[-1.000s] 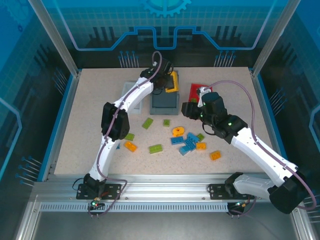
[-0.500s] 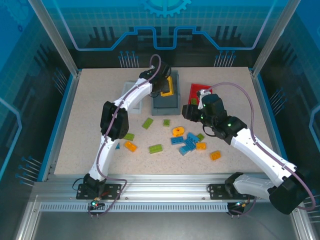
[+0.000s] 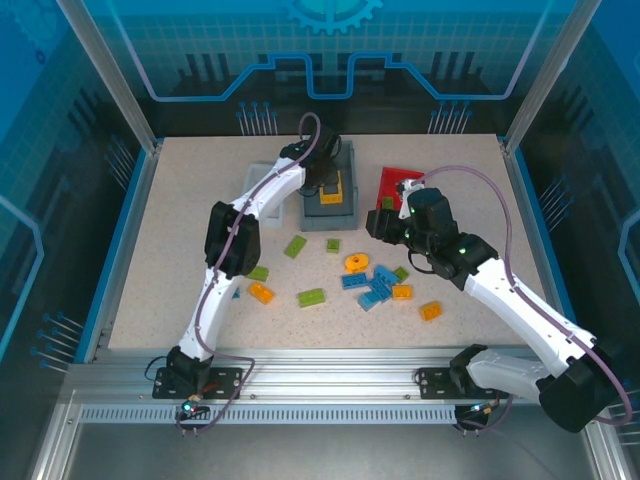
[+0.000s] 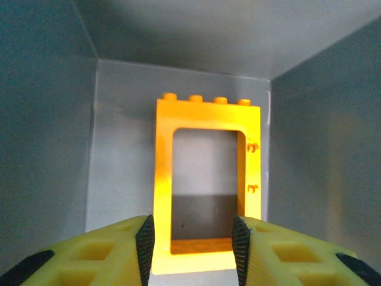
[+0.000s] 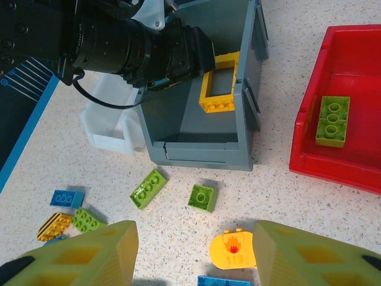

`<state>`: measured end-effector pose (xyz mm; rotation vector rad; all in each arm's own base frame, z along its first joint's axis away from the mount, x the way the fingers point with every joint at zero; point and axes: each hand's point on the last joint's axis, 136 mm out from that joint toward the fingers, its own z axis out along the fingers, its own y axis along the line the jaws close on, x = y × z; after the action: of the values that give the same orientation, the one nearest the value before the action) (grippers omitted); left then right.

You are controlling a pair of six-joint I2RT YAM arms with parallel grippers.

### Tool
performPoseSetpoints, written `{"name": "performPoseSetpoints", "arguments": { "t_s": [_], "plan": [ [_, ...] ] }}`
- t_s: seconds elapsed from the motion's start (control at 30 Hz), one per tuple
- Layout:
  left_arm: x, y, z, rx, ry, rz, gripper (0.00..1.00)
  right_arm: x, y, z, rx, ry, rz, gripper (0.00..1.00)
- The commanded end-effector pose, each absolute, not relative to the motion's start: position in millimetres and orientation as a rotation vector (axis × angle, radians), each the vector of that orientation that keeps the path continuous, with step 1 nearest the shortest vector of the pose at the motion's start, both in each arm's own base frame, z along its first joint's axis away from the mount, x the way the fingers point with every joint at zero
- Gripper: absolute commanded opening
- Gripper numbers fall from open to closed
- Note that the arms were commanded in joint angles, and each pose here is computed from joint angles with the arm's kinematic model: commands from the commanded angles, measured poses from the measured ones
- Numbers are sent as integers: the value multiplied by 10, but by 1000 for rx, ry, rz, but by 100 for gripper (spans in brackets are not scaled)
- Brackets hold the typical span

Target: Sort the legos into containers by color

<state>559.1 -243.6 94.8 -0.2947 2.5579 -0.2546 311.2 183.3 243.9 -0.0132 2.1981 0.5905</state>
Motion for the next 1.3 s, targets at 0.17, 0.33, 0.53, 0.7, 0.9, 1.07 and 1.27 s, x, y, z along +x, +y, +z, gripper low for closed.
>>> {"name": "performPoseSetpoints", "arguments": {
  "t_s": [0.17,0.33,0.53,0.7,0.9,1.07,1.27],
  "plan": [
    [5210,-2297,2066,-334,2400,-377,56,3038,1750,2510,-45,2195,569,55],
    [4712,-2036,2376,-405,2368,-411,62,2945,1741,2510,-100,2216,558,56],
    [3984,-1322,2236,-703,2387,-464,64,2690,2180,2516,-395,2201,633,58],
    [3407,-549,1808,-1074,2351,-461,74,2296,2894,2515,-772,2102,727,68],
    [3100,-52,1188,-1489,2249,-526,79,2155,3442,2340,-924,2120,743,70],
    [3153,71,774,-1723,2172,-612,84,2150,3628,2291,-946,2125,770,71],
    [3272,113,521,-1861,2134,-586,85,2145,3618,2242,-942,2134,767,71]
  ]
}}
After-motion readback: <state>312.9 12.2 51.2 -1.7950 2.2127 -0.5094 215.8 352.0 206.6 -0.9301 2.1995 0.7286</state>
